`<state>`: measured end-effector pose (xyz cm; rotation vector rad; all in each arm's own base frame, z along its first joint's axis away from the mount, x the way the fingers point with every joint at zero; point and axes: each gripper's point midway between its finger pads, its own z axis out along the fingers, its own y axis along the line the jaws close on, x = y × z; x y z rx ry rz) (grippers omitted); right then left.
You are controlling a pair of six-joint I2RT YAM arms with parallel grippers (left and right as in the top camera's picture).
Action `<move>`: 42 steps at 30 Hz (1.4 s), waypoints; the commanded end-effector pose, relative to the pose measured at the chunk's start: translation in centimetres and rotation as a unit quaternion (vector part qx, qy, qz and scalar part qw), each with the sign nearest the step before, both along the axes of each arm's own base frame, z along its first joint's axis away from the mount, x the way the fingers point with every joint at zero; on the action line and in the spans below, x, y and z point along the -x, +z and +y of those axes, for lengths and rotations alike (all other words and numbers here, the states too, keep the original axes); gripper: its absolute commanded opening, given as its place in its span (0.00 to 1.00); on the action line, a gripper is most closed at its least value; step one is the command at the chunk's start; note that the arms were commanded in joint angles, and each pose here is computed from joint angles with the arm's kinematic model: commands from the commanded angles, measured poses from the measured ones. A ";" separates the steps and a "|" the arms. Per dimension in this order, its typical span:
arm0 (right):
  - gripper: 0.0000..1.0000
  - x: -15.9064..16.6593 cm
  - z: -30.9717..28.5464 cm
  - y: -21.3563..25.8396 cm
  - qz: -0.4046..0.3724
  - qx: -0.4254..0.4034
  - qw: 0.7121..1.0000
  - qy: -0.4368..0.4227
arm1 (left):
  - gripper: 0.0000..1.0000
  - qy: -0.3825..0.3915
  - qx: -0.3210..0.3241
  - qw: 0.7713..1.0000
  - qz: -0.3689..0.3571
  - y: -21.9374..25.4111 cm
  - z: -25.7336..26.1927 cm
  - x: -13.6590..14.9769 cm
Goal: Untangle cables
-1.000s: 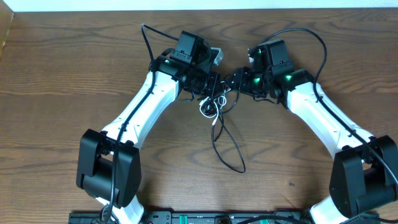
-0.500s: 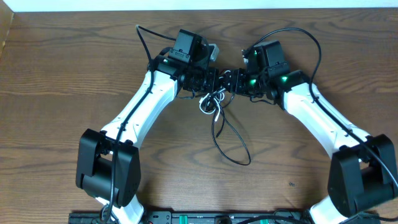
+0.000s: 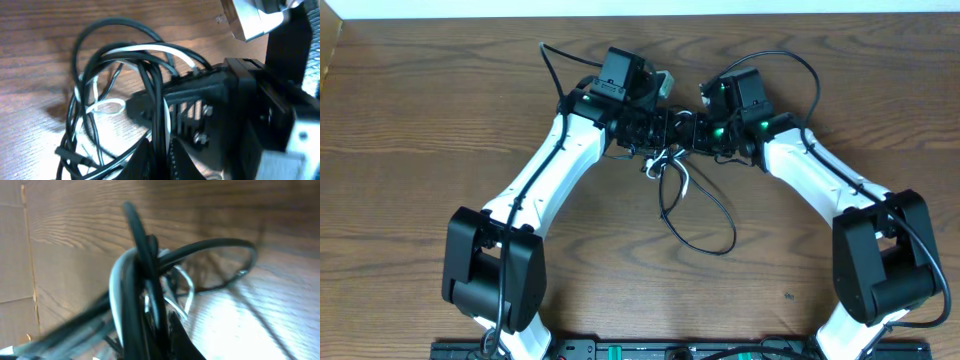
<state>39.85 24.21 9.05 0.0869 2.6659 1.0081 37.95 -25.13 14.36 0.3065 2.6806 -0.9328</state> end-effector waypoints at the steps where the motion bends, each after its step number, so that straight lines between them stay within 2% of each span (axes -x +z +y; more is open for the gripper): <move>1: 0.01 -0.1 -5.0 -3.0 0.032 0.066 0.997 -0.038 | 0.08 0.030 0.026 0.999 -0.027 3.0 2.4 -1.8; 8: 0.01 0.0 -11.8 -5.2 0.055 0.175 0.979 -0.087 | 0.07 0.100 0.018 0.991 -0.081 7.1 8.2 -3.5; 18: 0.01 0.9 -15.0 -6.4 0.078 0.233 0.963 -0.108 | 0.08 0.160 0.020 0.972 -0.173 14.3 13.7 -2.7; 21: 0.01 1.2 -16.1 -7.0 0.094 0.240 0.959 -0.117 | 0.07 0.182 0.023 0.961 -0.207 16.9 15.7 -2.0; 27: 0.01 1.8 -19.5 -7.9 0.131 0.240 0.950 -0.149 | 0.07 0.263 0.025 0.923 -0.281 22.5 21.4 -0.6; 28: 0.01 1.8 -20.2 -7.9 0.136 0.232 0.951 -0.154 | 0.07 0.285 0.029 0.912 -0.293 23.6 22.8 -0.3; 31: 0.01 1.7 -19.8 -7.5 0.129 0.192 0.965 -0.121 | 0.08 0.309 0.030 0.903 -0.297 24.3 24.3 0.3; 36: 0.01 1.7 -15.0 -5.5 0.067 0.087 0.994 0.010 | 0.07 0.291 0.030 0.925 -0.244 21.7 22.6 0.5; 42: 0.01 2.4 -9.2 -0.5 -0.014 0.005 0.993 0.120 | 0.07 0.210 0.008 0.960 -0.184 16.7 18.1 -0.5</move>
